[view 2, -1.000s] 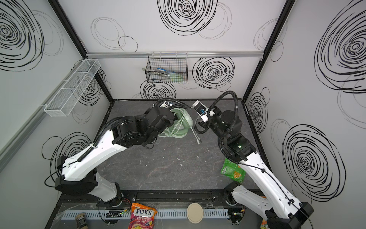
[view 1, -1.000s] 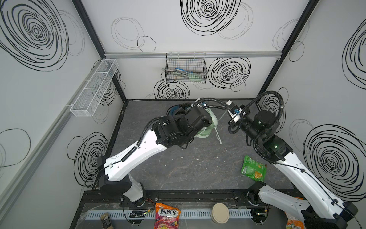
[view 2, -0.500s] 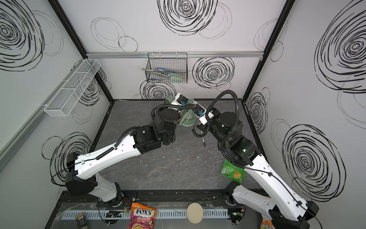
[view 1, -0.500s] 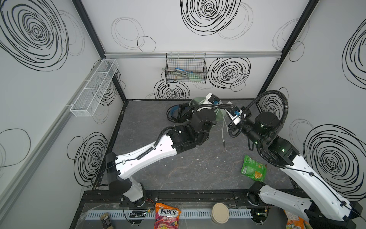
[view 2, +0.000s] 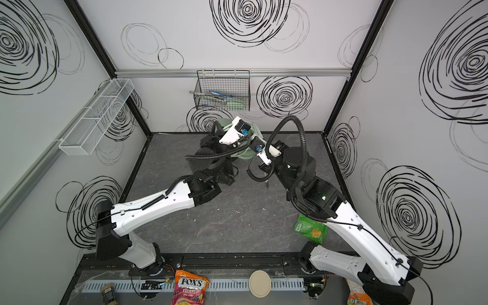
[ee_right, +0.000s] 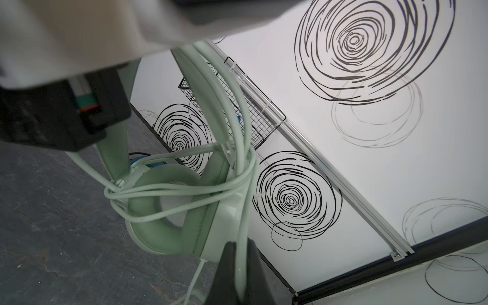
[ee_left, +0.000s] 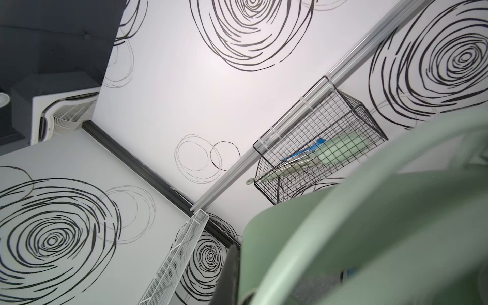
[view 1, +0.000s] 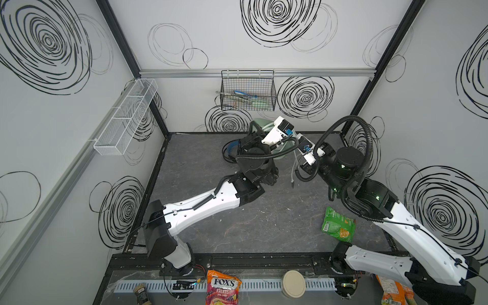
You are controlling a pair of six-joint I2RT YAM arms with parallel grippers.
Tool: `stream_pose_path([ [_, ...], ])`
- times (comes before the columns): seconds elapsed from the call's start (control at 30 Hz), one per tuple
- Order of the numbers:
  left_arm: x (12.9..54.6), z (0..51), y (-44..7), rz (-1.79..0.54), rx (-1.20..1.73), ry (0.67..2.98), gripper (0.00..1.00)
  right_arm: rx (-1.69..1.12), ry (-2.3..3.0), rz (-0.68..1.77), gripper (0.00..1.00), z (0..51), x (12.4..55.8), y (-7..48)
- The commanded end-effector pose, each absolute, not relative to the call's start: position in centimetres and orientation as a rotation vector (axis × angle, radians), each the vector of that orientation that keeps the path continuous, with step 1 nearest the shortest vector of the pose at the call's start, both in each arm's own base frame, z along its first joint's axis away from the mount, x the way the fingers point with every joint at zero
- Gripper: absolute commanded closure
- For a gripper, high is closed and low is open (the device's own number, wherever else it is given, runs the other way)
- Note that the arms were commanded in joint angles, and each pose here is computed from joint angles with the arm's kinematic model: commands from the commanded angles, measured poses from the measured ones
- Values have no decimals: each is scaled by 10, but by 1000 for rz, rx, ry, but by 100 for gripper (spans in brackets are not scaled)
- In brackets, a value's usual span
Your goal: Wrap the headphones
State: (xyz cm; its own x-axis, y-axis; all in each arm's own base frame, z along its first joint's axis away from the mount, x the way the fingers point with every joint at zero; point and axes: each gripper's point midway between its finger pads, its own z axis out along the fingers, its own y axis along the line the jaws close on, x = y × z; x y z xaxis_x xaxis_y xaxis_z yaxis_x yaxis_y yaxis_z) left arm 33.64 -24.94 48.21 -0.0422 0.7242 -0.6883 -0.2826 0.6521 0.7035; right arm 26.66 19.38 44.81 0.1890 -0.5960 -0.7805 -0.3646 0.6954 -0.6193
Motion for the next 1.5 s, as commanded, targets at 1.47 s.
stream_pose_path([
  [1.47,334,556,-199,706,74,1356,100,-798,1348,-502,100,510,268,159],
])
